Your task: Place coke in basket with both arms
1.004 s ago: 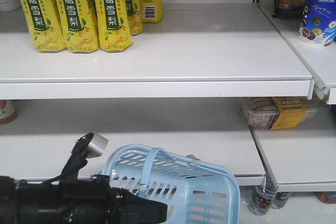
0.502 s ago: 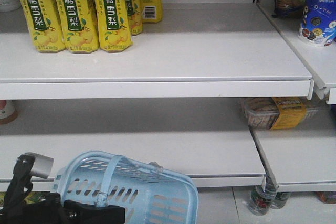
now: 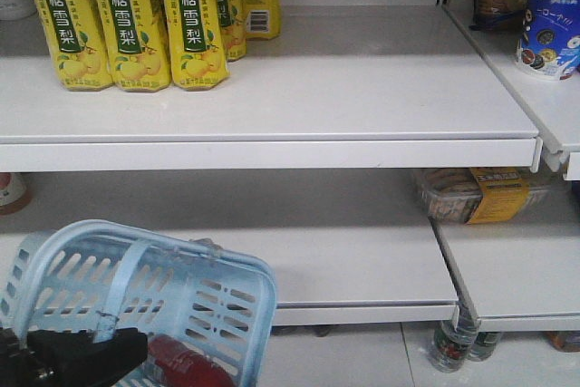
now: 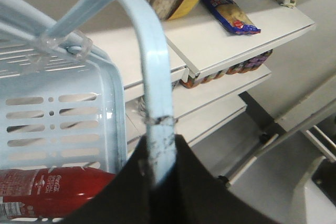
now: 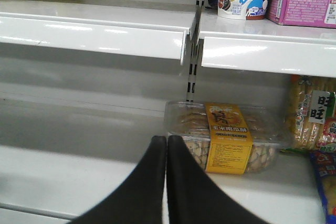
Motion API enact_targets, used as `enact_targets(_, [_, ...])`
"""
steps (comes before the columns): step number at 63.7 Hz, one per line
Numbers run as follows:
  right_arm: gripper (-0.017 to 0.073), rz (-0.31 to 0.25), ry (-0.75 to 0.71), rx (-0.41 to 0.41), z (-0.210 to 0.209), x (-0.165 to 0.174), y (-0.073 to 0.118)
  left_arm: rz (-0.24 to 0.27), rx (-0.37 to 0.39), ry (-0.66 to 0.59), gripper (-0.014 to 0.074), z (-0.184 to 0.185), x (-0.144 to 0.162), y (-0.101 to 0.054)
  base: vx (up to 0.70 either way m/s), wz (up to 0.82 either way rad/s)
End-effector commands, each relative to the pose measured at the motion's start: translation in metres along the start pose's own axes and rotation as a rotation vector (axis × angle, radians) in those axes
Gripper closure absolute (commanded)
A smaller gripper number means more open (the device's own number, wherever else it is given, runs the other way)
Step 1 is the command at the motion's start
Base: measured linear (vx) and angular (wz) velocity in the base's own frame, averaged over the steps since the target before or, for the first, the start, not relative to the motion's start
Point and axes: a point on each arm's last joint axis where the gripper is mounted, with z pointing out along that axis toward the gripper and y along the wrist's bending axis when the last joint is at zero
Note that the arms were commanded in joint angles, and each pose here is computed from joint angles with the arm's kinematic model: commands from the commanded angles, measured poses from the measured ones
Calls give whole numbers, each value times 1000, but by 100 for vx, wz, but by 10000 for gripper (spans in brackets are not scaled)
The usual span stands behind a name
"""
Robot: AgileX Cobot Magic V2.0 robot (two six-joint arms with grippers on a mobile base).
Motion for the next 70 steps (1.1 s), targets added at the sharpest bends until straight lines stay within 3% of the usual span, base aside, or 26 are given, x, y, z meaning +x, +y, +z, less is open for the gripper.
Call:
enact_targets(1, [568, -13, -88, -10, -2, -16, 1, 82, -30, -194, 600, -14, -22, -3, 0, 0])
enact_targets(8, [568, -13, -88, -10, -2, -16, 1, 150, -48, -266, 600, -23, -26, -3, 0, 0])
enact_targets(26, [568, -13, -88, -10, -2, -16, 1, 99, -251, -418, 600, -39, -4, 31, 0, 0])
enact_targets(42, [568, -13, -88, -10, -2, -16, 1, 179, -443, -503, 600, -54, 20, 51, 0, 0])
enact_targets(50, [568, -13, -88, -10, -2, -16, 1, 191, -528, -534, 600, -58, 30, 58, 0, 0])
enact_targets(70, [568, -13, -88, -10, -2, -16, 1, 204, -620, -594, 600, -61, 53, 70, 0, 0])
